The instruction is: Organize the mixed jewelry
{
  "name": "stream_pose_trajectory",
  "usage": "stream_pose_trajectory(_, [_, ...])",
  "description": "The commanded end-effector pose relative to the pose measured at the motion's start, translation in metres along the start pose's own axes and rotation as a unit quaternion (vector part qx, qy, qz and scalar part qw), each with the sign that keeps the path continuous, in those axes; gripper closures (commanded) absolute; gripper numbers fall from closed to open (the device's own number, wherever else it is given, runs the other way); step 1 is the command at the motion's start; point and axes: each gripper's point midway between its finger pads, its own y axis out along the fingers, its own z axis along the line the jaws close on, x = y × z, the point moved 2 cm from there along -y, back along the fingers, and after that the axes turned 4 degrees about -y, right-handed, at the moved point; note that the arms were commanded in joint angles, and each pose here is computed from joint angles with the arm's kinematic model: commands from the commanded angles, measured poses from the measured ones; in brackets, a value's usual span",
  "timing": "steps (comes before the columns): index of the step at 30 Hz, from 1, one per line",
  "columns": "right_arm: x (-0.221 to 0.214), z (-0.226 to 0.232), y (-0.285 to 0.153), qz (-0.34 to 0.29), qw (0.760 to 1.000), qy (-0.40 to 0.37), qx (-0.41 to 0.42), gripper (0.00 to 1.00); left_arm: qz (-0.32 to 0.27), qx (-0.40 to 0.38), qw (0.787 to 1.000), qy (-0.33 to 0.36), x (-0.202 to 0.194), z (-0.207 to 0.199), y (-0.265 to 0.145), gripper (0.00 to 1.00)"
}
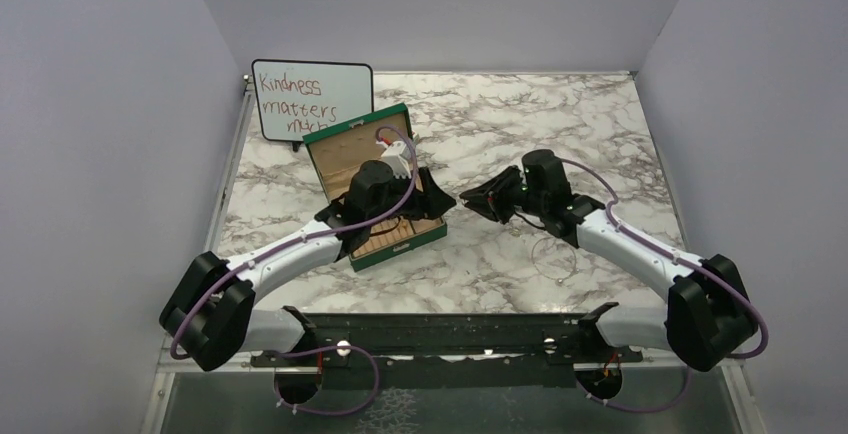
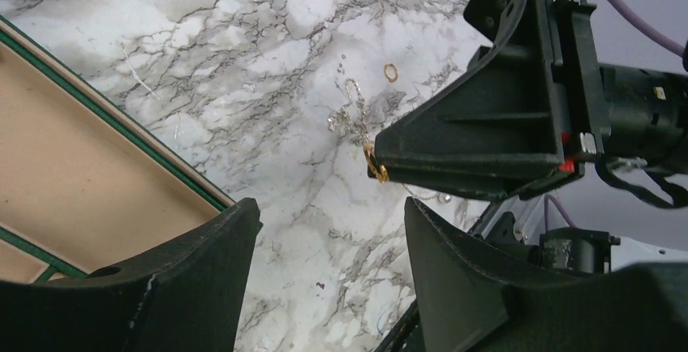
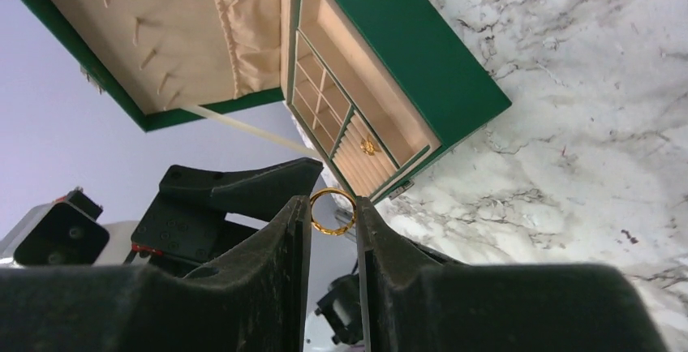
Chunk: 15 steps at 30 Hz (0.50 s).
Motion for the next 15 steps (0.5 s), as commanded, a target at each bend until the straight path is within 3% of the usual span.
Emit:
stream_pose_trajectory(1, [0.007, -0.007, -0.001, -0.066, 0.994, 0.076, -0.034, 0.71, -0.058, -0.007, 0.998, 0.031, 0.024, -0.021, 0.012, 0.32])
stream_pose_trajectory(4, [0.007, -0.005, -0.003, -0.072, 0.993, 0.089, -0.032, 0.71, -0.065, -0.003, 0.997, 0.042, 0.02, -0.025, 0.017, 0.32])
stream_pose_trajectory(12, [0.007, 0.005, -0.001, -0.068, 0.992, 0.103, -0.02, 0.71, -0.083, 0.012, 0.995, 0.05, 0.013, -0.029, 0.024, 0.49])
stream_pose_trajectory(15, [0.006, 0.008, 0.0, -0.063, 0.992, 0.104, -0.015, 0.71, -0.088, 0.017, 0.995, 0.048, 0.012, -0.028, 0.025, 0.5])
